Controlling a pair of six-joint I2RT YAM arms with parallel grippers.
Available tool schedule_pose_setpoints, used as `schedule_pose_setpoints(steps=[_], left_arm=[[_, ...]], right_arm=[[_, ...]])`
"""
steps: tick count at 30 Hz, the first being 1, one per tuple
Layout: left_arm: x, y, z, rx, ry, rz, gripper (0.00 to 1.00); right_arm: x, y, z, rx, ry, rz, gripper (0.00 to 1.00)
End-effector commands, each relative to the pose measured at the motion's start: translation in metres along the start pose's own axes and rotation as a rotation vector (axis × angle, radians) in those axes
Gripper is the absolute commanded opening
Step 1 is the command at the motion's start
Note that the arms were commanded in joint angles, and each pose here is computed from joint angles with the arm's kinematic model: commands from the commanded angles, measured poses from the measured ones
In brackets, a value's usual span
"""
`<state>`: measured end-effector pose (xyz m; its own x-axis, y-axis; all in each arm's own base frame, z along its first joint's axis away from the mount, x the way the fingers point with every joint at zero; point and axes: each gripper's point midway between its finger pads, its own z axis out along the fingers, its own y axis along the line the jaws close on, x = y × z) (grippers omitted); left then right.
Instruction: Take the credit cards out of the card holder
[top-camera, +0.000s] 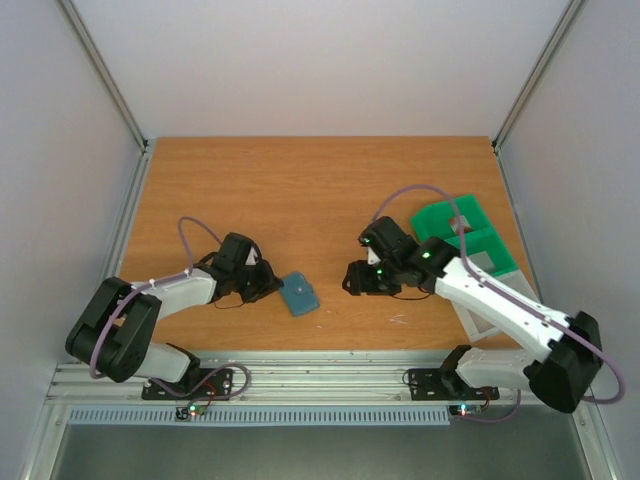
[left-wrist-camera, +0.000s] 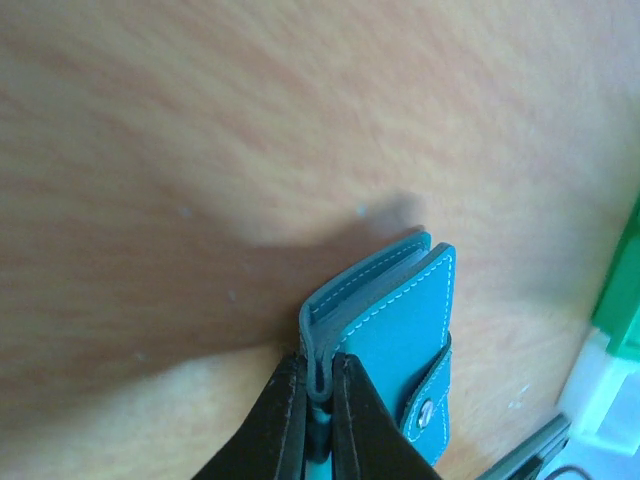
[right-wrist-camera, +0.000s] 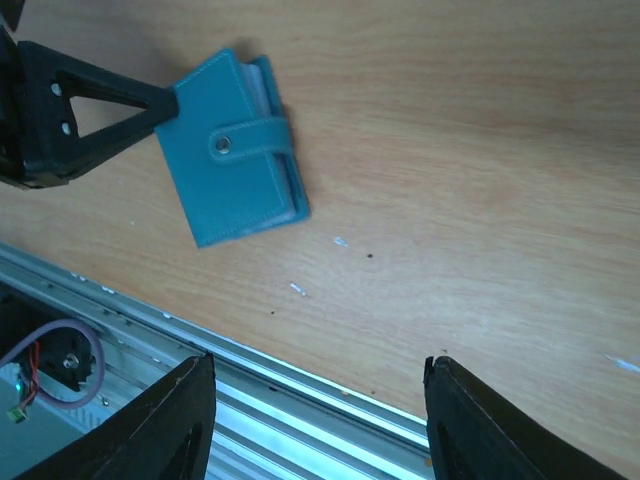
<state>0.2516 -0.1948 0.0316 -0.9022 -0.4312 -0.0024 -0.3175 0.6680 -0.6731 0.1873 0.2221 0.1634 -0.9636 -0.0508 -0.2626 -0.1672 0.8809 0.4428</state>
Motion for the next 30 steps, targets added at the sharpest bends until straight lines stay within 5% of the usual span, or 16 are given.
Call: schedule_pose_setpoints(steps=[1,8,21,30], left_arm=[[0.025,-0.007,-0.001,-0.019,0.08,0.071,0.0],[0.043,-0.008,0.003,-0.009,0.128,0.089,0.06],[0.055,0.003,0.004,0.04,0.136,0.038,0.31],[0.053,-0.001,0.009,0.095,0.125,0.03,0.31]], right_arm=[[-0.001,0.022,0.031,-0.029,0.033,-0.027,0.57],[0.009,0.037,0.085,0.014,0.095,-0.082,0.53],[0.011,0.046,0.14,0.112,0.147,-0.159,0.45],[0.013,0.05,0.152,0.153,0.148,-0.218,0.41]])
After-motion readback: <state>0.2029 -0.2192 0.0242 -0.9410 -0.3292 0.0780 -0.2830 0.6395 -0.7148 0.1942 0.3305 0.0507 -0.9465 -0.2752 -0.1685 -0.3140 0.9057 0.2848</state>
